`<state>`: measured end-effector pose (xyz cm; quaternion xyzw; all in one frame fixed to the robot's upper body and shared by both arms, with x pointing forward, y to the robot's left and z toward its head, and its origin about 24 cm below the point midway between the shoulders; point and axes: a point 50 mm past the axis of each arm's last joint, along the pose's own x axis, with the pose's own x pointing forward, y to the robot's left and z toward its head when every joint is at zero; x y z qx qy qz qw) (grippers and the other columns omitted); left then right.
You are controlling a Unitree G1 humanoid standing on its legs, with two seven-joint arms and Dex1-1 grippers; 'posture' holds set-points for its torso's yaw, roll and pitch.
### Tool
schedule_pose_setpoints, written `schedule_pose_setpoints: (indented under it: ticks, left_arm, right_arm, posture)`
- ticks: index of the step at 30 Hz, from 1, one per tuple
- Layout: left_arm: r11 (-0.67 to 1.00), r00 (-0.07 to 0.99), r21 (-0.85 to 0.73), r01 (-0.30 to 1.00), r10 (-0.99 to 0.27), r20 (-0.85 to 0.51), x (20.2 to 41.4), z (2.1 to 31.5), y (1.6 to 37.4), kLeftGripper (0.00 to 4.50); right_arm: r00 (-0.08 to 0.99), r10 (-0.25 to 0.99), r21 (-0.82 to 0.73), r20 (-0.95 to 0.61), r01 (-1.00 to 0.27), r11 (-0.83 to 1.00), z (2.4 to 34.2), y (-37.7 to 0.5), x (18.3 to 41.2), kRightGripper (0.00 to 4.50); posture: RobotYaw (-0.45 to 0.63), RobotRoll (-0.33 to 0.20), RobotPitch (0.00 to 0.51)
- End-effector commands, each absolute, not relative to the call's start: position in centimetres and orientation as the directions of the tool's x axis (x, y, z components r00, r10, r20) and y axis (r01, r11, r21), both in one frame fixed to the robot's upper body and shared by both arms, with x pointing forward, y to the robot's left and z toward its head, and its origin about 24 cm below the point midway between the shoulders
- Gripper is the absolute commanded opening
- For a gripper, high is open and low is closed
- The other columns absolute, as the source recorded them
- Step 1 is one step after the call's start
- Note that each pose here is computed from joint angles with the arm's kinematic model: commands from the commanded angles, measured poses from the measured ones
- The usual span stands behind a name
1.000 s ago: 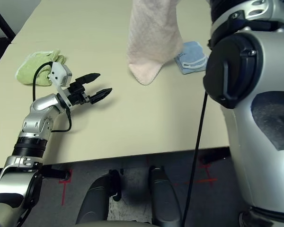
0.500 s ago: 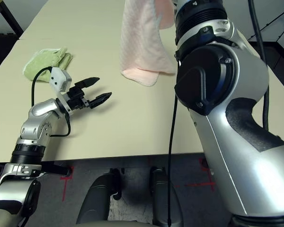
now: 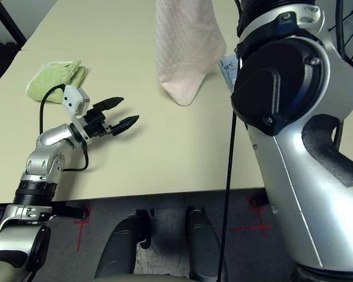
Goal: Fold the towel and set it aside.
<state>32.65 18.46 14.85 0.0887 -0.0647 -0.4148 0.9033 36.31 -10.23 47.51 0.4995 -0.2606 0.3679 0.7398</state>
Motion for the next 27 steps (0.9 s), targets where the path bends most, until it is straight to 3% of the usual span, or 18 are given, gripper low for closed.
schedule_pose_setpoints:
  ticks: [1, 5, 9, 12, 15, 20, 27]
  left_arm:
    - [0.643, 0.651, 0.22, 0.733, -0.758, 0.049, 32.8, 14.9, 18.3, 4.5]
    - [0.651, 0.66, 0.233, 0.722, -0.749, 0.048, 33.0, 14.9, 18.2, 4.5]
    - [0.657, 0.667, 0.249, 0.712, -0.743, 0.053, 33.4, 15.1, 17.6, 4.5]
    - [0.655, 0.667, 0.263, 0.709, -0.743, 0.054, 33.7, 15.3, 16.9, 4.5]
    - [0.654, 0.674, 0.289, 0.699, -0.738, 0.039, 34.2, 15.3, 16.4, 4.5]
    - [0.617, 0.628, 0.273, 0.738, -0.776, 0.056, 34.4, 15.5, 13.9, 4.5]
    - [0.609, 0.601, 0.212, 0.764, -0.792, 0.107, 34.7, 16.1, 11.5, 4.5]
  right_arm:
    - [0.527, 0.215, 0.49, 0.823, -0.848, 0.201, 51.0, -10.4, 34.0, 0.02]
    - [0.58, 0.207, 0.546, 0.788, -0.813, 0.201, 50.6, -9.1, 34.3, 0.02]
    - [0.741, 0.26, 0.663, 0.619, -0.671, 0.332, 46.6, -6.7, 36.8, 0.02]
    - [0.798, 0.266, 0.705, 0.54, -0.602, 0.374, 44.5, -6.3, 37.9, 0.02]
    - [0.808, 0.277, 0.723, 0.521, -0.59, 0.359, 43.8, -6.2, 38.1, 0.02]
    - [0.756, 0.448, 0.695, 0.477, -0.637, 0.335, 41.9, -4.3, 38.0, 0.02]
    - [0.716, 0.535, 0.653, 0.448, -0.671, 0.351, 40.5, -4.2, 37.6, 0.02]
  posture:
    - [-0.05, 0.0, 0.162]
    - [-0.05, 0.0, 0.165]
    - [-0.03, 0.0, 0.175]
    - [-0.03, 0.0, 0.175]
    - [-0.03, 0.0, 0.179]
    - [-0.03, 0.0, 0.184]
    - [-0.02, 0.0, 0.192]
